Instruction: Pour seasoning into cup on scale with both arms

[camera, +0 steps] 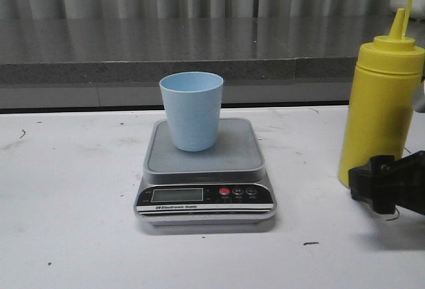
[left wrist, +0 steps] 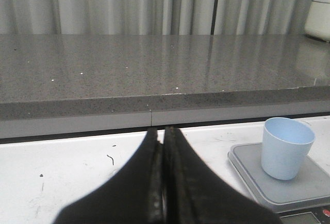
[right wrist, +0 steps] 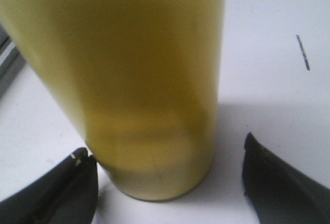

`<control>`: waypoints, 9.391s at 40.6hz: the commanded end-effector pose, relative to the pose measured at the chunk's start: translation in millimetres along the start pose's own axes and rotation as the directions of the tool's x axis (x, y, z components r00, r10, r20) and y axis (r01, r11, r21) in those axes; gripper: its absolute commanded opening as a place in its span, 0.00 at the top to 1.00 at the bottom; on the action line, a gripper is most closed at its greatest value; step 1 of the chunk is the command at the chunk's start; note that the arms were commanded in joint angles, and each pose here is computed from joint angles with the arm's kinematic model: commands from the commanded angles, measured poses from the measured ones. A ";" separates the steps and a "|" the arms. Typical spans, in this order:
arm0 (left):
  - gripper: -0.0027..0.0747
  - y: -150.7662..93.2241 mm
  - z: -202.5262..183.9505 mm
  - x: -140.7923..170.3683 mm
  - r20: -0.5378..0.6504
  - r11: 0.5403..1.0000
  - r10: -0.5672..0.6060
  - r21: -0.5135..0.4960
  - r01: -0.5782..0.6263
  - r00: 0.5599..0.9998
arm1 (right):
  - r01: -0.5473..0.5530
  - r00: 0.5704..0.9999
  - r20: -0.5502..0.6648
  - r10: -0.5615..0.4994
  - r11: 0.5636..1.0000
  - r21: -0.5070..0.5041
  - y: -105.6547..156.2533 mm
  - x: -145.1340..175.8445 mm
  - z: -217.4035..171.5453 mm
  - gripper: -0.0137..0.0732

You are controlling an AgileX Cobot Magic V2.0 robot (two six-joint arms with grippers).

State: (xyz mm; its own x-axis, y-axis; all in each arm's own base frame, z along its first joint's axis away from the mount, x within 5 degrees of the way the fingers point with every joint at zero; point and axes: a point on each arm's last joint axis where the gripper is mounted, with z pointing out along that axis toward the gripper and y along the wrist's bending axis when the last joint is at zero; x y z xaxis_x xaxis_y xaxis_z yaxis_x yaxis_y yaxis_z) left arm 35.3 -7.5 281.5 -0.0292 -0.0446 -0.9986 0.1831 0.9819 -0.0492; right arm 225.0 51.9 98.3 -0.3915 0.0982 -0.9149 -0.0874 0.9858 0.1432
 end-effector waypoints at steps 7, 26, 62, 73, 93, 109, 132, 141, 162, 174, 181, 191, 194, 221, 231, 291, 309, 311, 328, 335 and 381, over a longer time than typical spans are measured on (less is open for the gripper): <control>0.99 -0.7 -1.3 -14.7 0.094 1.000 -0.020 0.004 0.020 0.995 | -0.015 0.975 0.222 0.019 1.000 -0.016 4.5 -32.1 9.2 0.16; 0.99 -0.7 -1.3 -14.7 0.094 1.000 -0.020 0.004 0.020 0.995 | -0.043 0.952 0.305 0.042 0.999 -0.006 7.3 -51.9 25.3 0.16; 0.99 -0.7 -1.3 -14.7 0.094 1.000 -0.020 0.004 0.020 0.995 | -0.038 0.951 0.307 0.036 0.999 0.000 8.4 -56.6 31.2 0.32; 0.99 -0.7 -1.3 -14.7 0.094 1.000 -0.020 0.004 0.020 0.995 | -0.038 0.942 0.334 0.037 0.999 -0.002 8.4 -59.0 30.4 0.64; 0.99 -0.7 -1.3 -14.7 0.094 1.000 -0.020 0.004 0.020 0.995 | 0.265 0.906 0.336 -0.258 0.964 0.027 18.6 -79.1 23.2 0.65; 0.99 -0.7 -1.3 -14.7 0.094 1.000 -0.020 0.004 0.020 0.995 | 0.666 0.720 0.207 -0.663 0.743 0.062 41.4 -160.4 27.0 0.65; 0.99 -0.7 -1.3 -14.7 0.094 1.000 -0.020 0.004 0.020 0.995 | 0.926 0.378 0.148 -0.914 0.371 -0.075 82.2 -227.2 39.4 0.65; 0.99 -0.7 -1.3 -14.7 0.094 1.000 -0.020 0.004 0.020 0.995 | 0.963 0.261 0.142 -0.955 0.247 -0.104 88.2 -236.4 46.4 0.65; 0.99 -0.7 -1.3 -14.7 0.094 1.000 -0.020 0.004 0.020 0.995 | 0.986 0.113 0.109 -0.988 0.098 -0.136 91.1 -246.5 61.5 0.65; 0.99 -0.7 -1.3 -14.7 0.094 1.000 -0.020 0.004 0.020 0.995 | 0.988 0.090 0.106 -0.990 0.076 -0.134 90.8 -248.3 61.2 0.65; 0.99 -0.7 -1.3 -14.7 0.094 1.000 -0.020 0.004 0.020 0.995 | 0.969 0.211 0.094 -0.973 0.196 -0.148 91.4 -248.2 61.1 0.65; 0.99 -0.7 -1.3 -14.7 0.094 1.000 -0.020 0.004 0.020 0.995 | 0.798 0.592 0.063 -0.803 0.574 -0.185 94.7 -250.1 59.8 0.65; 0.99 -0.7 -1.3 -14.7 0.094 1.000 -0.020 0.004 0.020 0.995 | 0.708 0.698 0.048 -0.715 0.678 -0.198 95.5 -250.4 59.6 0.65; 0.99 -0.7 -1.3 -14.7 0.094 1.000 -0.020 0.004 0.020 0.995 | 0.172 0.967 0.206 -0.151 0.981 -0.089 71.6 -243.0 -4.4 0.66; 0.99 -0.7 -1.3 -14.7 0.094 1.000 -0.020 0.004 0.020 0.995 | 0.280 0.917 0.295 -0.268 0.960 0.001 53.2 -211.4 -39.2 0.66; 0.99 -0.7 -1.3 -14.5 0.092 1.000 -0.020 0.004 0.020 0.996 | 0.032 0.943 0.328 -0.053 0.997 0.070 41.8 -79.9 34.8 0.66; 0.99 -0.7 -1.3 -14.5 0.092 1.000 -0.020 0.004 0.020 0.996 | 0.032 0.942 0.332 -0.054 0.997 0.070 42.9 -81.3 37.5 0.65; 0.99 -0.7 -1.3 -14.5 0.092 1.000 -0.020 0.004 0.020 0.996 | 0.032 0.942 0.332 -0.054 0.997 0.070 42.9 -81.3 37.5 0.63; 0.99 -0.7 -1.3 -14.5 0.092 1.000 -0.020 0.004 0.020 0.996 | 0.032 0.945 0.322 -0.053 0.997 0.070 42.8 -80.4 37.8 0.34; 0.99 -0.7 -1.3 -14.5 0.092 1.000 -0.020 0.004 0.020 0.996 | 0.013 0.946 0.321 -0.041 0.996 0.088 40.7 -80.3 37.7 0.27; 0.99 -0.7 -1.3 -14.5 0.092 1.000 -0.020 0.004 0.020 0.996 | -0.001 0.950 0.311 -0.036 0.993 0.118 37.6 -79.2 37.8 0.14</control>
State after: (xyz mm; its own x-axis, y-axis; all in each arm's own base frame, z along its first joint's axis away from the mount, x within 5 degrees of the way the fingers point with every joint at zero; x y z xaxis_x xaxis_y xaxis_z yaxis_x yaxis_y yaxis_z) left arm 35.3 -7.5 281.5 -0.0292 -0.0446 -0.9986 0.1831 0.9819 -0.0492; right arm 282.2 86.1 139.2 -0.2207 0.0977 -0.9704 0.0376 0.9951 0.0916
